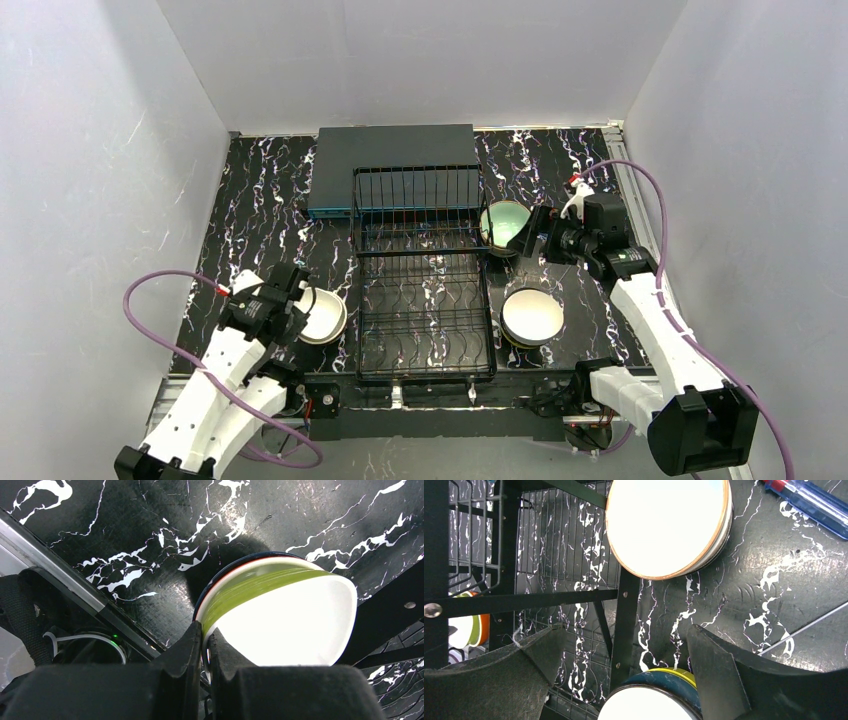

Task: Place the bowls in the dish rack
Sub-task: Pick up the bowl from the center of the board.

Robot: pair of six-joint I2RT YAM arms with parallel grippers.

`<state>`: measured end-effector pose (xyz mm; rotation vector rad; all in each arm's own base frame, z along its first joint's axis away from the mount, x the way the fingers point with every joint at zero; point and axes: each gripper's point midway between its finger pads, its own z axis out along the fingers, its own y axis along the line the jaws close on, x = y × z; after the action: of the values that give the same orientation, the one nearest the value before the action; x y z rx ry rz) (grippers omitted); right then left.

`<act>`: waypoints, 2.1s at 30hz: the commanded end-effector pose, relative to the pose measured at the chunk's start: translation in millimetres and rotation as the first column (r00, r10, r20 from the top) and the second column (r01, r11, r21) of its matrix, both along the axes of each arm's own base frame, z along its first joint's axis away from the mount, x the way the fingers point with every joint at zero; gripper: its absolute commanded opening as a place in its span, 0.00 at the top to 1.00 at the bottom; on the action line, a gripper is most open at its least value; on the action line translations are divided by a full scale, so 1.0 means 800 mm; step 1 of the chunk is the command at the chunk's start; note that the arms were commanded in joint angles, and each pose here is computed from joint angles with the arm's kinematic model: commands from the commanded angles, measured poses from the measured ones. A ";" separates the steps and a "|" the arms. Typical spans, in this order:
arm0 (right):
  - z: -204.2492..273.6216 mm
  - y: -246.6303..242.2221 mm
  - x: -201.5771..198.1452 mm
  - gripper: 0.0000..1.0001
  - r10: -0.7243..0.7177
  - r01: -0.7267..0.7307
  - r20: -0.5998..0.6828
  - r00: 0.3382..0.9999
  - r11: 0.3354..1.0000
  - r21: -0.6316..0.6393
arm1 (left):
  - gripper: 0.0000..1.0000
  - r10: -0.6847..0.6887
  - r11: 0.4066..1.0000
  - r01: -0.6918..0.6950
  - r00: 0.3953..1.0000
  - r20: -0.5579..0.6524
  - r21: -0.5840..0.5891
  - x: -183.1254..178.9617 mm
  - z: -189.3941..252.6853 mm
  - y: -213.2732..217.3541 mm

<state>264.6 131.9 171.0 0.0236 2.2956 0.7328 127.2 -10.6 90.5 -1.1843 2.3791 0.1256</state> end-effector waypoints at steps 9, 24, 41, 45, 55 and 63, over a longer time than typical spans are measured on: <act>0.058 0.010 0.019 0.01 0.009 -0.013 0.096 0.995 0.999 0.046 | 1.00 0.001 1.000 -0.003 0.989 0.146 0.018 0.001 0.044 0.015; 0.144 0.028 0.040 0.01 0.008 -0.041 0.213 0.977 0.988 0.150 | 1.00 -0.130 0.991 0.120 0.847 0.516 0.053 0.049 0.167 0.010; 0.250 0.106 -0.009 0.01 0.243 -0.396 0.443 0.863 0.869 0.295 | 1.00 -0.384 0.748 0.659 0.334 0.861 0.079 0.076 0.346 -0.127; 0.260 0.131 -0.027 0.01 0.291 -0.467 0.476 0.830 0.830 0.307 | 1.00 -0.438 0.616 0.788 0.321 0.840 0.021 0.088 0.352 -0.173; 0.260 0.217 -0.088 0.01 0.474 -0.647 0.487 0.734 0.705 0.291 | 1.00 -0.429 0.600 0.797 0.398 0.811 -0.074 0.109 0.335 -0.197; 0.263 0.250 -0.109 0.01 0.505 -0.678 0.490 0.711 0.679 0.283 | 1.00 -0.493 0.607 0.793 0.434 0.754 -0.059 0.118 0.316 -0.218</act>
<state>175.8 325.4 339.0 -0.6453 1.8471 1.4736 216.2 -179.1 333.6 -0.2143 2.0185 -1.0149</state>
